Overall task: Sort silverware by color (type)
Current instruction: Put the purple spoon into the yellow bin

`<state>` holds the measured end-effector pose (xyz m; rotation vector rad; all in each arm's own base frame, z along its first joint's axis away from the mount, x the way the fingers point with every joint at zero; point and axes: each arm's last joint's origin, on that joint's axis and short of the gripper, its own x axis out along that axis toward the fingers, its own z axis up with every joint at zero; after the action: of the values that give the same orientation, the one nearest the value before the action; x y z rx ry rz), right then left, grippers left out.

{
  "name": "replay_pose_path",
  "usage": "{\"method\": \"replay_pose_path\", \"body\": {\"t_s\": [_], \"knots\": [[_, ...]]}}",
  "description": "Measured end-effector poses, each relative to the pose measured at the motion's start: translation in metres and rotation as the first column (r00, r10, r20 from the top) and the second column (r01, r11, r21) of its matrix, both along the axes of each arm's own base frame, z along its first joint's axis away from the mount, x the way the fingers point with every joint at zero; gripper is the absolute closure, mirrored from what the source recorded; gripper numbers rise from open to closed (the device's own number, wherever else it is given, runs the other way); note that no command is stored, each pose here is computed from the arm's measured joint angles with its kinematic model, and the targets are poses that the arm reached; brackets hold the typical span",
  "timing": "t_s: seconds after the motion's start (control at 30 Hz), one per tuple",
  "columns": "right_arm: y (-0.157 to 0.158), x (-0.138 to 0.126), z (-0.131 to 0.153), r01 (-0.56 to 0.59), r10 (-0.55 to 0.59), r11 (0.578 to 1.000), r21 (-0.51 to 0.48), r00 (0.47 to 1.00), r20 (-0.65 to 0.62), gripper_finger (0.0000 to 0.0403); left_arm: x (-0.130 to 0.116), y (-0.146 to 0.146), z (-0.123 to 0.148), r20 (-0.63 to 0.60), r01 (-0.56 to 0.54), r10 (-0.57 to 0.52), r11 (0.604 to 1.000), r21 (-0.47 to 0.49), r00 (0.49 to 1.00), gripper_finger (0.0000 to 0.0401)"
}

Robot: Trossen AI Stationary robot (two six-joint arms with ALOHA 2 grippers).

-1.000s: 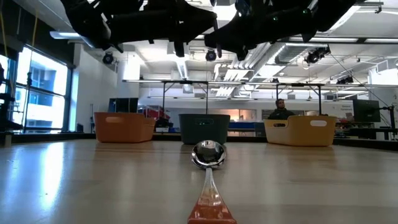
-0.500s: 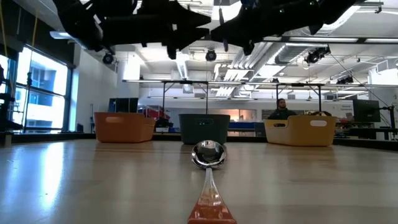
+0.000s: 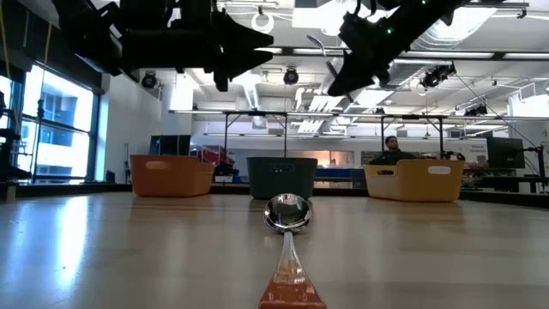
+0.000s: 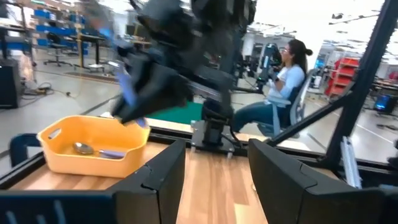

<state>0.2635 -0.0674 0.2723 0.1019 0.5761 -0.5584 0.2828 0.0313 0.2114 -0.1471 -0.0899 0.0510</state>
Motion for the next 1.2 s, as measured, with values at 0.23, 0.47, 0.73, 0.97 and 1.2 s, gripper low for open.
{"method": "replay_pose_path", "body": {"t_s": [0.23,0.47,0.73,0.97,1.2], "knots": [[-0.045,-0.029,0.026,0.240,-0.227,0.970,0.047,0.955,-0.192,0.0351,0.001,-0.005,-0.001,-0.013,0.035,-0.035,0.999,0.000,0.999,0.0238],[-0.089,-0.069,0.021,0.437,-0.379,0.895,0.091,0.851,-0.363,0.0353,0.001,-0.010,-0.002,-0.018,0.050,-0.050,0.998,0.023,0.999,0.0238],[-0.131,-0.089,-0.009,0.534,-0.380,0.821,0.203,0.776,-0.503,0.0354,0.001,-0.011,-0.002,-0.024,0.056,-0.056,0.998,0.024,0.998,0.0238],[-0.141,-0.089,-0.040,0.624,-0.346,0.735,0.267,0.683,-0.643,0.0354,0.002,-0.016,-0.004,-0.038,0.074,-0.073,0.997,0.023,0.997,0.0238],[-0.144,-0.083,-0.061,0.627,-0.253,0.680,0.380,0.688,-0.680,0.0354,0.002,-0.016,-0.004,-0.043,0.074,-0.073,0.997,0.022,0.996,0.0238]]}}
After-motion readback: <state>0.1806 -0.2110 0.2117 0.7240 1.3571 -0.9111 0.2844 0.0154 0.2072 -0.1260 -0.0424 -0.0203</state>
